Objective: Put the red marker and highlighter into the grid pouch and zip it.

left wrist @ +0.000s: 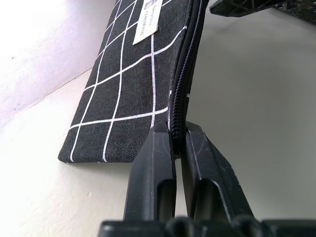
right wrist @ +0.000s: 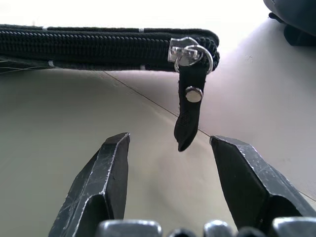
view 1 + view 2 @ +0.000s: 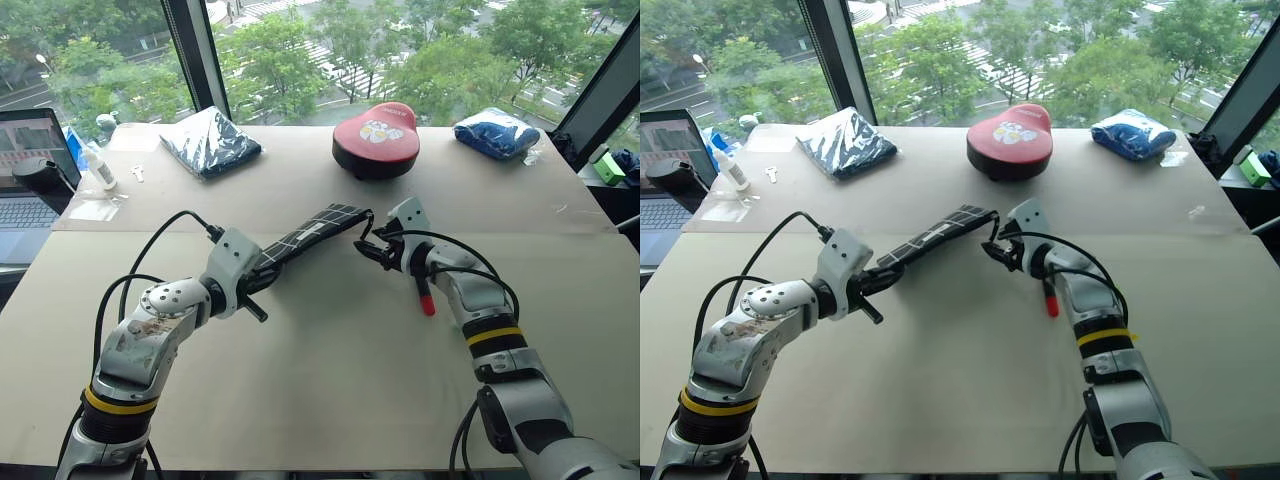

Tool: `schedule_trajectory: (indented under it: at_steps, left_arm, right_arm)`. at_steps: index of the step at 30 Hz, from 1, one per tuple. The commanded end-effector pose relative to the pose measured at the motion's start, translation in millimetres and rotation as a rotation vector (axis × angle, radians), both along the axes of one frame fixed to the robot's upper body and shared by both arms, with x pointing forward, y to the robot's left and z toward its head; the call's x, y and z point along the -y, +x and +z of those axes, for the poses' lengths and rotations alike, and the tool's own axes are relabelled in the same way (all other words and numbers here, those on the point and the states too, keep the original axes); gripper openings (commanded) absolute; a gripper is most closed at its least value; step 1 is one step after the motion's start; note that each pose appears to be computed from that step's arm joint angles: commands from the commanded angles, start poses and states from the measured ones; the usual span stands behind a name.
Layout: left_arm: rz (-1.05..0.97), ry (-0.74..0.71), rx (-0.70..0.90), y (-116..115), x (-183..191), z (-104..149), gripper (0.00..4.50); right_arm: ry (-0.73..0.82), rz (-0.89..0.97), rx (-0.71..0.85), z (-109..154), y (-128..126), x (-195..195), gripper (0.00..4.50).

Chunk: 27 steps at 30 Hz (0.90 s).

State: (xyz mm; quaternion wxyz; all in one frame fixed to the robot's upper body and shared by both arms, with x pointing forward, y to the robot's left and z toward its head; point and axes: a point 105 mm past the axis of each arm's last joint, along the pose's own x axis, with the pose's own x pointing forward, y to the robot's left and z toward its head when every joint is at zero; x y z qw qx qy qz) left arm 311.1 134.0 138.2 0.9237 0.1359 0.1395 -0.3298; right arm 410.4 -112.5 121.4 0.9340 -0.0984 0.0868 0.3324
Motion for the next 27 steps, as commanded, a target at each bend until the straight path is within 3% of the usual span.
schedule_trajectory:
  at_steps: [1, 4, 6, 8, 14, 27]
  left_arm:
    - [-0.020, -0.009, 0.051, -3, 4, 13, 0.00]
    - [-0.024, -0.011, 0.050, -3, 5, 12, 0.00]
    - [-0.035, -0.014, 0.046, -5, 7, 12, 0.00]
    - [-0.046, -0.013, 0.040, -6, 7, 11, 0.00]
    - [-0.054, -0.006, 0.028, -9, 7, 8, 0.00]
    - [-0.023, -0.013, 0.030, 1, 7, 4, 0.00]
  right_arm:
    - [0.009, 0.028, 0.077, 21, 3, -7, 2.90]
    - [0.008, 0.032, 0.082, 21, 4, -9, 2.90]
    - [0.010, 0.027, 0.083, 21, 5, -8, 2.66]
    - [0.011, 0.026, 0.083, 21, 5, -8, 2.18]
    - [0.017, 0.040, 0.084, 20, 4, -8, 0.07]
    - [-0.012, 0.222, 0.047, 9, -34, -19, 0.02]
